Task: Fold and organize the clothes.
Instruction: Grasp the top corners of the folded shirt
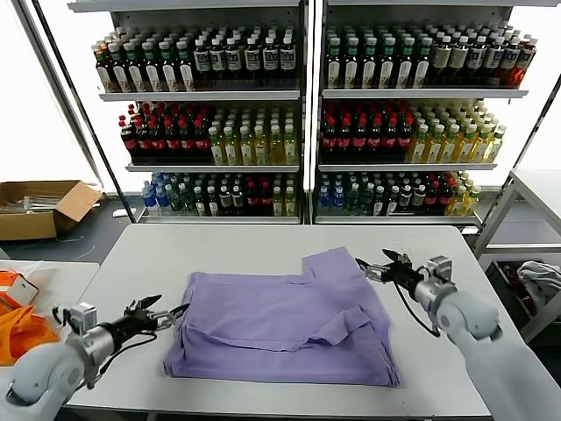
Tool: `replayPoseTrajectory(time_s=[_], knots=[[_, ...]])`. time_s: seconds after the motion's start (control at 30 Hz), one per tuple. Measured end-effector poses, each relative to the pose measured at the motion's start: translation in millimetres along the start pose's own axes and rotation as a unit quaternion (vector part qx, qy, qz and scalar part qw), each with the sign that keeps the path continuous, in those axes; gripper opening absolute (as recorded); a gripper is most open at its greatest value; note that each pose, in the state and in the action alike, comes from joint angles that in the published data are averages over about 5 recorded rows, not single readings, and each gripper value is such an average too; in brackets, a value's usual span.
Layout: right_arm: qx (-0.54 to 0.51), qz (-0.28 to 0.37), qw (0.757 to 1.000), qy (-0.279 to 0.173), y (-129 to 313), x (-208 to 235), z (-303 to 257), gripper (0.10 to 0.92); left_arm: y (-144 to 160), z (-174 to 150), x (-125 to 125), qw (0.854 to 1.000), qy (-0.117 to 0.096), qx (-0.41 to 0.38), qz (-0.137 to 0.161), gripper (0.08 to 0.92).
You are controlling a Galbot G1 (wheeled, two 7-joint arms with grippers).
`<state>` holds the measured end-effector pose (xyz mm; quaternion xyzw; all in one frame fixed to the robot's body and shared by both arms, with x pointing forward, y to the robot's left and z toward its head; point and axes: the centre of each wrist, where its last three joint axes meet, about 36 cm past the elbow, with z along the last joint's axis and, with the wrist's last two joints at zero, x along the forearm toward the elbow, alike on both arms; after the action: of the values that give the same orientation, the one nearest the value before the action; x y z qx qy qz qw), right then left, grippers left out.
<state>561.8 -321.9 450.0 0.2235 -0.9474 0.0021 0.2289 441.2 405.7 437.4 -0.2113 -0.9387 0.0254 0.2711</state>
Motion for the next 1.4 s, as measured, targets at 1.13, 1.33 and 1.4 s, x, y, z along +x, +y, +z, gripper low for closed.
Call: replayPoseTrajectory(time_s=[1.13,1.33,1.4], knots=[[0.013,-0.001,0.995,0.096,23.1,-85.3,1.6,0.369,22.3,-19.2,-104.1,0.999,0.052,0.000,0.001,0.535],[0.007,-0.006,0.996,0.094,25.9,-83.6,2.1,0.195,15.3,-17.0,-107.2,0.999,0.052,-0.001,0.007,0.353],[0.003,-0.009,0.996,0.091,26.8,-81.7,1.4,0.141,13.7,-17.5,-107.9,0.999,0.050,-0.002,0.007,0.292]])
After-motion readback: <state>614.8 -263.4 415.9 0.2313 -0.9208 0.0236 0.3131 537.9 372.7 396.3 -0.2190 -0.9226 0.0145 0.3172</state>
